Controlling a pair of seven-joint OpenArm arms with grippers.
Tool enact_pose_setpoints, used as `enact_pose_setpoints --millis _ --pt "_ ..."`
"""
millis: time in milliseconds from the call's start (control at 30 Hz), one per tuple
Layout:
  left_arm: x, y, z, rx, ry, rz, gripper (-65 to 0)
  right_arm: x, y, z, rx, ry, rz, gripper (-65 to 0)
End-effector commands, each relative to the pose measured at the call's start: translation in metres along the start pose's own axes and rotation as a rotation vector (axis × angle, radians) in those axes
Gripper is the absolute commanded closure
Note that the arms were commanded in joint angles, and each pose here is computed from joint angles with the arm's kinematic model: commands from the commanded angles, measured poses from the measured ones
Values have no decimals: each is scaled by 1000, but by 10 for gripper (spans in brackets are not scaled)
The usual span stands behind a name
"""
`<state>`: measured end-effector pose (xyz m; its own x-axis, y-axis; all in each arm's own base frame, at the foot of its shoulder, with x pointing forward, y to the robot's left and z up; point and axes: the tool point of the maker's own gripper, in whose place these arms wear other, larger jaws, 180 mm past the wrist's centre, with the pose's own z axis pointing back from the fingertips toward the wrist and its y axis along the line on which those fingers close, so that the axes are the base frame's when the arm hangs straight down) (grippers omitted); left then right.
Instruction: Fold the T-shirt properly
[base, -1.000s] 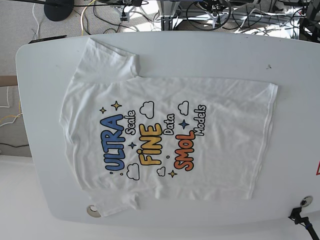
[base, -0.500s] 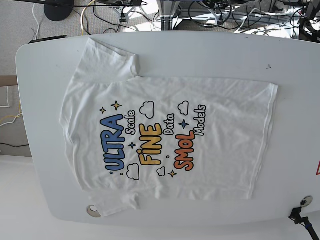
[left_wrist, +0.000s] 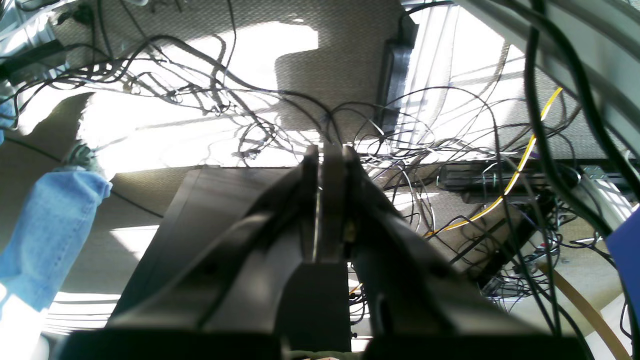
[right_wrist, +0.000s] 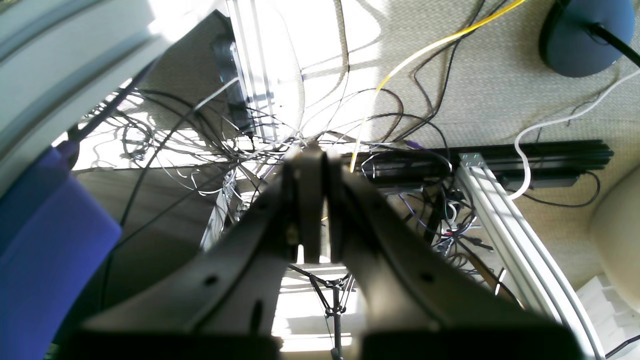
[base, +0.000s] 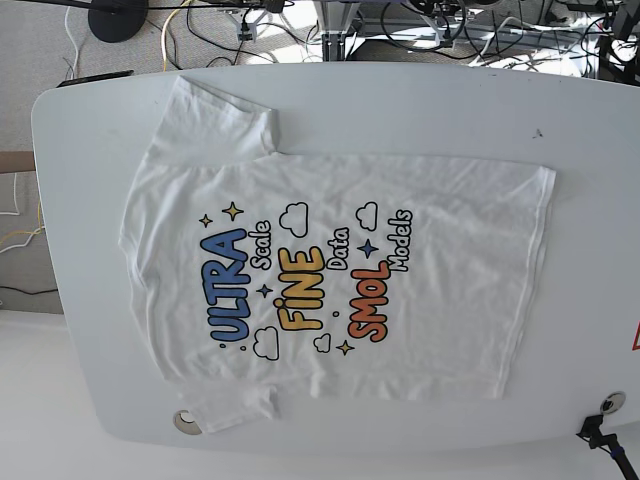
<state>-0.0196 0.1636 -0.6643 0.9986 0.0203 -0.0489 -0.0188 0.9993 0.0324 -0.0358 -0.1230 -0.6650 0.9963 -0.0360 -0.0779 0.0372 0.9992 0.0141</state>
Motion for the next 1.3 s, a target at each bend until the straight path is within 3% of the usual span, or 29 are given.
enact_pose_setpoints --millis 0,300,500,900,967,1033,1167,1267 --pt "-7 3 0 7 7 -8 0 0 4 0 13 2 8 -1" --pt "9 -6 0 -13 -37 -16 -64 12 -3 1 4 -42 -4 -6" --pt "9 -4 0 -10 -36 -16 -64 12 -3 1 4 -42 -4 -5" --pt "-27 -1 7 -8 -69 -33 -65 -21 -5 9 2 -157 0 -10" --pt "-34 -1 8 -8 -68 -35 -65 -32 -6 12 2 -163 1 -47" --pt "-45 -1 10 -8 -61 -37 -71 -44 -6 17 2 -175 2 -135" --pt "-52 4 21 -2 -117 -47 -249 -53 -5 33 9 -227 6 -337" --pt "-61 10 36 5 -177 -61 -272 -57 -4 45 13 -264 8 -410"
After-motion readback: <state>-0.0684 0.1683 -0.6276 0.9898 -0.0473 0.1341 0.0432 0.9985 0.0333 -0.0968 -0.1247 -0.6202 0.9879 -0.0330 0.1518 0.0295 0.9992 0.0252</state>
